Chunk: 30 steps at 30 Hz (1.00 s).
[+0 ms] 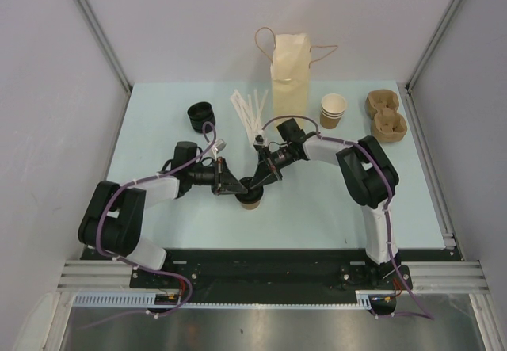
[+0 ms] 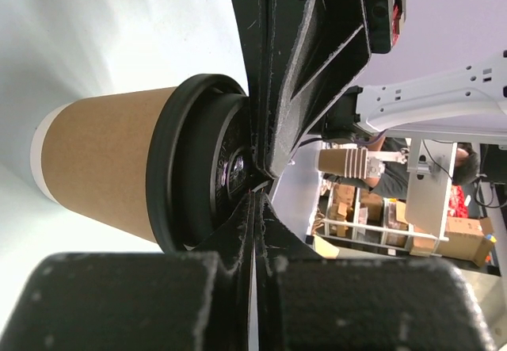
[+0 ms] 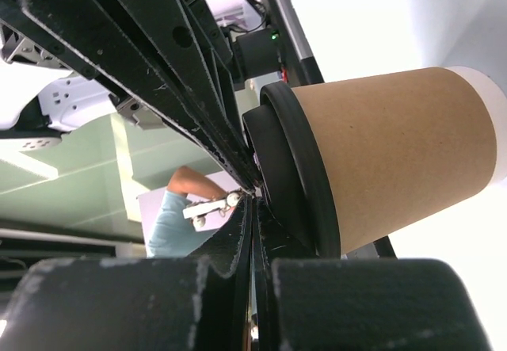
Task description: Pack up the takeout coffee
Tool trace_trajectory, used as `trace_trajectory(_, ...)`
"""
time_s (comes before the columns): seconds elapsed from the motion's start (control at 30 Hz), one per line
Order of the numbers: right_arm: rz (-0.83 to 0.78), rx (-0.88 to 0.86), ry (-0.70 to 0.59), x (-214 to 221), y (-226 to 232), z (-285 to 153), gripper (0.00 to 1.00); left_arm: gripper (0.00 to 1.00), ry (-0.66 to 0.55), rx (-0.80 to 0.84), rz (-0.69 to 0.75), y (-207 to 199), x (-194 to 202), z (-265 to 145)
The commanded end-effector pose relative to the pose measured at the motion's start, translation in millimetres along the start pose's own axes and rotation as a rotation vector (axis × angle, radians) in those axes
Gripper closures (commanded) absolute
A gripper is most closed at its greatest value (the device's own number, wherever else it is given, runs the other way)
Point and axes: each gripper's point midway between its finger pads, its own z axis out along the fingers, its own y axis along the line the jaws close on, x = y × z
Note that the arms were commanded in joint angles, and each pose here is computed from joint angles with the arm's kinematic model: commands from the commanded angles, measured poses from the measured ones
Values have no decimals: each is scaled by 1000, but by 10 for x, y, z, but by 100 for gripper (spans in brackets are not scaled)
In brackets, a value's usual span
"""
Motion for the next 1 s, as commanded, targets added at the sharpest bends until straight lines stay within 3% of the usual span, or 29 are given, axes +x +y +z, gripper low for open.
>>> trace_trajectory(0.0,150,264,-74,-46,-980,59,100,100,-34,-258,-66,698,93,8)
trace_trajectory(0.17,125,226,-71,-67,-849,82,100,100,-47,-202,-13,525,-9,24)
trace_trajectory(0.3,-43,160,-100,-185,-314,28,100,100,-40,-62,80,36,-104,54)
trace_trajectory(0.7,-292,-2,-75,-103,942,-90,92,100,-103,97,298,-893,-320,-144)
trace_trajectory(0.8,-310,19,-97,-14,1079,-174,88,92,-116,58,307,-901,-296,-227)
trace_trajectory(0.97,-370,241,-143,33,687,-352,80,75,-148,-104,319,-691,-154,-391)
